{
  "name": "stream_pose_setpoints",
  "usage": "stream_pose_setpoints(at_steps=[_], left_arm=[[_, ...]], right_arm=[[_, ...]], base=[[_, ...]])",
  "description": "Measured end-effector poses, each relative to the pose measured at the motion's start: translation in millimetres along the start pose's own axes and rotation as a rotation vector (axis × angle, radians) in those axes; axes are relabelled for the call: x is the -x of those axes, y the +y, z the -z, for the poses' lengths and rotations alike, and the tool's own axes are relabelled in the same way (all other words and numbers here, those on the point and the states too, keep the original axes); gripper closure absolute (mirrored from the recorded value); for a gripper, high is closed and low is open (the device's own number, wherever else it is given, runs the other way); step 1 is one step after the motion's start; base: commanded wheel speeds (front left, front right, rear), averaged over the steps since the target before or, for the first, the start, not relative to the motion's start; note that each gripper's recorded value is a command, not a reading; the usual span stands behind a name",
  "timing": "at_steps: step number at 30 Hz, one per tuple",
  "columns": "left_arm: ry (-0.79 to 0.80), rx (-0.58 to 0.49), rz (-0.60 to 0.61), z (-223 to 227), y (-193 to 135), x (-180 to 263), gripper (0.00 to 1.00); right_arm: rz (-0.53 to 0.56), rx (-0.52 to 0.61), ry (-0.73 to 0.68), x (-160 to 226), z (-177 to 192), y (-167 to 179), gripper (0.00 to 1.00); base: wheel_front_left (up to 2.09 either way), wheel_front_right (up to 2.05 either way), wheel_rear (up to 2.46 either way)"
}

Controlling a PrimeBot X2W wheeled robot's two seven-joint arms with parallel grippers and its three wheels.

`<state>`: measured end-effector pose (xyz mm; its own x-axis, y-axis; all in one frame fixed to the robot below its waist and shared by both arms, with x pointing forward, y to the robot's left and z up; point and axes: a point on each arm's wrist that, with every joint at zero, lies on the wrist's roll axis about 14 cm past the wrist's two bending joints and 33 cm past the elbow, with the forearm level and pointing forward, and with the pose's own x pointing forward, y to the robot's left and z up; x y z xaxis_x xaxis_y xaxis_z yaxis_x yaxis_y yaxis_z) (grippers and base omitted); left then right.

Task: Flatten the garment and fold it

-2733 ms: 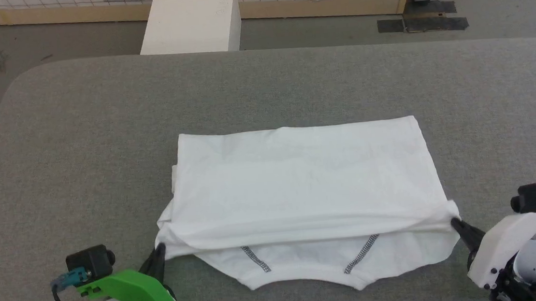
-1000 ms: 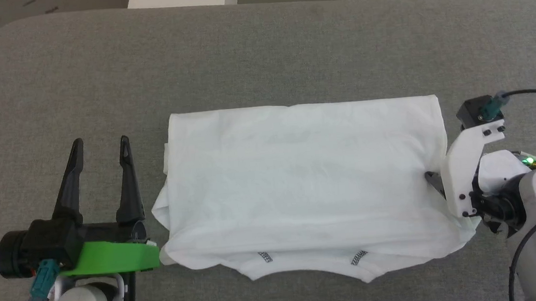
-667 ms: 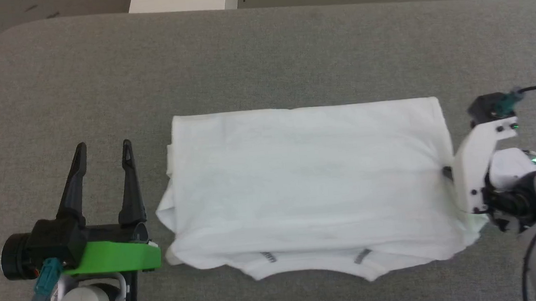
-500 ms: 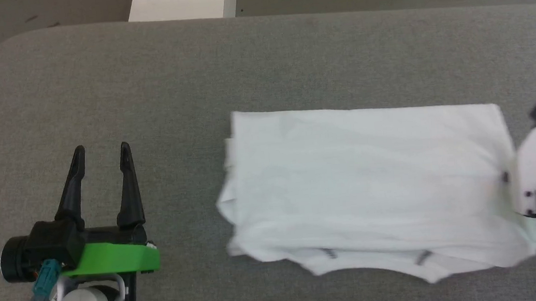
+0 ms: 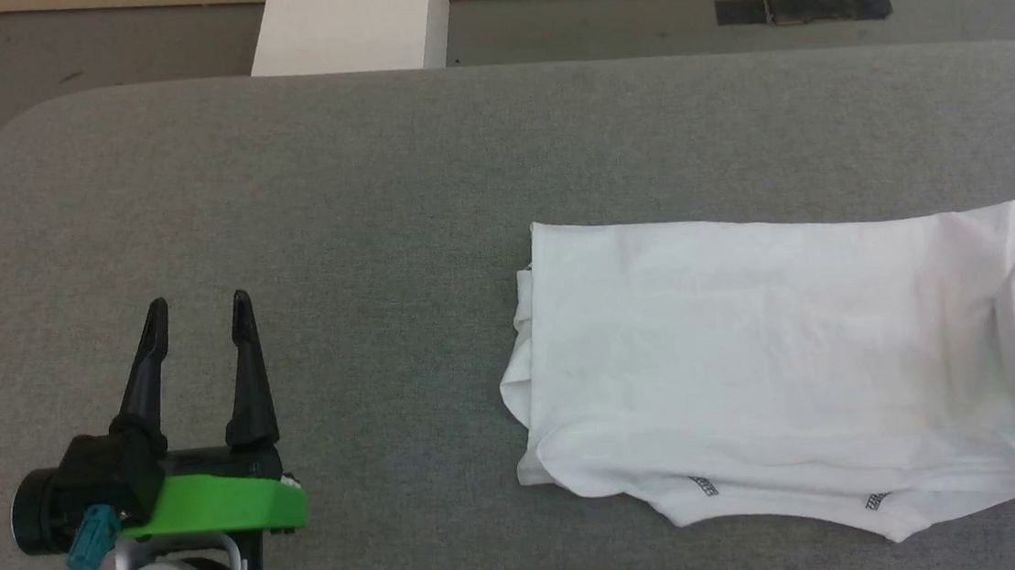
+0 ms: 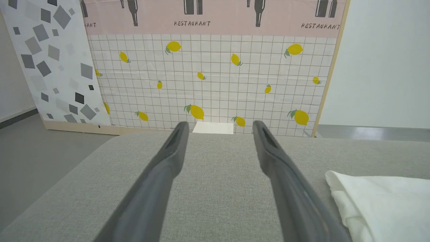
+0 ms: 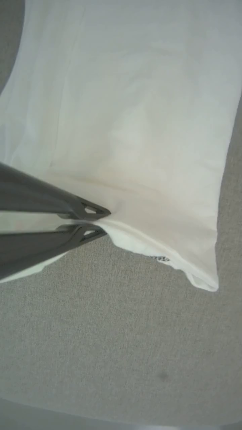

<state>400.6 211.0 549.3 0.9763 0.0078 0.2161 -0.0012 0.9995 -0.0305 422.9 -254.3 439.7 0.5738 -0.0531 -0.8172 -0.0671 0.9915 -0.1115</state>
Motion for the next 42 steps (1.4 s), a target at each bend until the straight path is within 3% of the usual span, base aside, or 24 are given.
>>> stream_pose_setpoints(at_steps=[10,21,27,39,41,42], left_arm=[[-0.012,0.011,-0.023,-7.4,4.8,11.7,0.00],[-0.001,0.006,-0.057,-6.8,14.8,22.0,0.00],[0.022,0.008,-0.087,-1.5,22.6,30.6,0.00],[0.064,-0.004,-0.145,8.0,38.9,41.6,0.00],[0.072,-0.004,-0.146,10.3,39.6,42.4,0.00],[0.074,-0.003,-0.144,11.0,39.2,42.4,0.00]], right_arm=[[-0.246,0.212,-0.134,43.5,-35.3,92.1,1.00],[-0.526,0.256,-0.127,35.1,-39.9,210.2,1.00],[-0.590,0.275,-0.088,19.0,-39.8,251.8,1.00],[-0.602,0.269,-0.014,-26.5,-25.2,283.9,1.00],[-0.618,0.286,-0.012,-28.3,-20.9,291.1,0.51],[-0.625,0.297,-0.020,-27.2,-20.7,294.5,0.00]], base=[[0.00,0.00,0.00],[0.00,0.00,0.00],[0.00,0.00,0.00],[0.00,0.00,0.00],[0.00,0.00,0.00],[0.00,0.00,0.00]])
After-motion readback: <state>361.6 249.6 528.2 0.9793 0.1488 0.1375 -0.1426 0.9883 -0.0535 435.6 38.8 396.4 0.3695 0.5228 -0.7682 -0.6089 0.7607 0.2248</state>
